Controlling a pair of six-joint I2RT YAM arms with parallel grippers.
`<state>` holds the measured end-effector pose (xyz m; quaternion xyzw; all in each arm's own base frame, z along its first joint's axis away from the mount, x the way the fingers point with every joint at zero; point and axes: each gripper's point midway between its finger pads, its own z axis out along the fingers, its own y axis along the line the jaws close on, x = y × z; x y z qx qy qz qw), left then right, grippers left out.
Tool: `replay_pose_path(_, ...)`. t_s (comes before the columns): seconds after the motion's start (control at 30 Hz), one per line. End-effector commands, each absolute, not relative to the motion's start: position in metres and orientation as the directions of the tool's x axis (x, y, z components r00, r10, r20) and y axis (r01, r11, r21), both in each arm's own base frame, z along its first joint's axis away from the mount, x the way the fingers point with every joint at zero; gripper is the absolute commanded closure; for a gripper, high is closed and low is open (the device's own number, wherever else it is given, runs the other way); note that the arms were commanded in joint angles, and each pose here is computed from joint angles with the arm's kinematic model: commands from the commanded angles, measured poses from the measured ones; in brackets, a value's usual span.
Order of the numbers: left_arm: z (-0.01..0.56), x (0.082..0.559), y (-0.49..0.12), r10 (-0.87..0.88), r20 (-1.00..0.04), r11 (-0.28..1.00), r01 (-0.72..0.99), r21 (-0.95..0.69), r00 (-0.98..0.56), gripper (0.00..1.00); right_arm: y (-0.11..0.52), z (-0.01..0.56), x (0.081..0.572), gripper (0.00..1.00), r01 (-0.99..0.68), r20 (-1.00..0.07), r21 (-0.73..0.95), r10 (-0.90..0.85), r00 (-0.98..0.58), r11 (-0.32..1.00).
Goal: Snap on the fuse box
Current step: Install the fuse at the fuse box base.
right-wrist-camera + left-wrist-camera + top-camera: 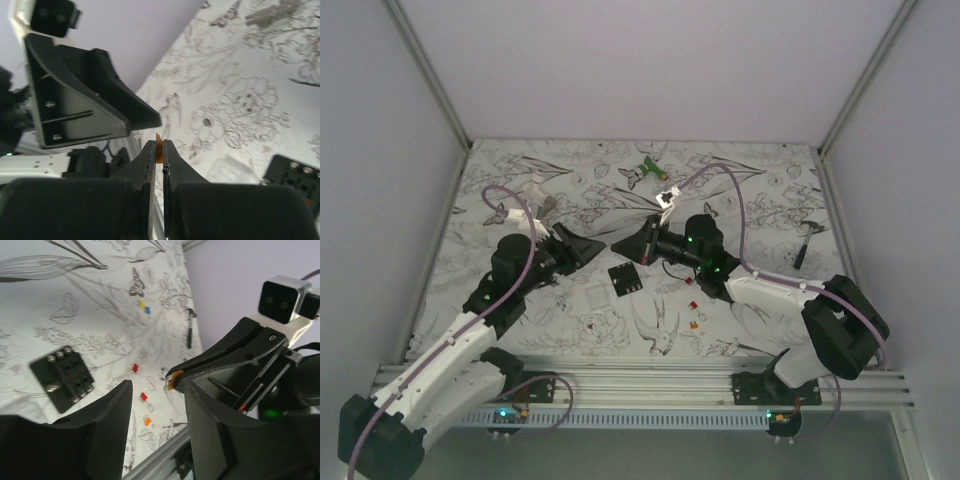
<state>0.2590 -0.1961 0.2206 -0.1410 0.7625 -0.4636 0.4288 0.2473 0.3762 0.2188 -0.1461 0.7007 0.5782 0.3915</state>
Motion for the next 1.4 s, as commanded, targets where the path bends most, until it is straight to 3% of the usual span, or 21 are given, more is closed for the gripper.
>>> replay_pose_path(0.0,0.204,0.258,-0.17,-0.551,-0.617,0.649,0.176,-0.74,-0.562,0.48,0.364,0.184,0.264,1.0,-0.629,-0.761,0.592,0.09,-0.643,0.504)
replay_pose_path(0.27,0.168,0.251,-0.142,-0.472,-0.662,0.765,0.102,-0.636,-0.582,0.29,0.335,0.137,0.287,1.0,-0.521,-0.735,0.365,-0.105,-0.67,0.772)
replay_pose_path(0.5,0.139,0.262,-0.155,-0.408,-0.587,0.784,0.062,-0.618,-0.699,0.27,0.324,0.105,0.296,1.0,-0.438,-0.689,0.145,-0.228,-0.689,0.887)
replay_pose_path(0.6,0.13,0.265,-0.154,-0.413,-0.552,0.783,0.028,-0.621,-0.724,0.25,0.328,0.093,0.298,1.0,-0.428,-0.67,0.076,-0.272,-0.691,0.901)
replay_pose_path(0.9,0.101,0.267,-0.127,-0.474,-0.493,0.797,-0.117,-0.593,-0.73,0.01,0.338,0.077,0.302,1.0,-0.419,-0.652,-0.038,-0.34,-0.677,0.907)
replay_pose_path(1.37,0.082,0.266,-0.111,-0.489,-0.462,0.817,-0.203,-0.539,-0.74,0.0,0.352,0.06,0.307,1.0,-0.452,-0.622,-0.099,-0.41,-0.667,0.886)
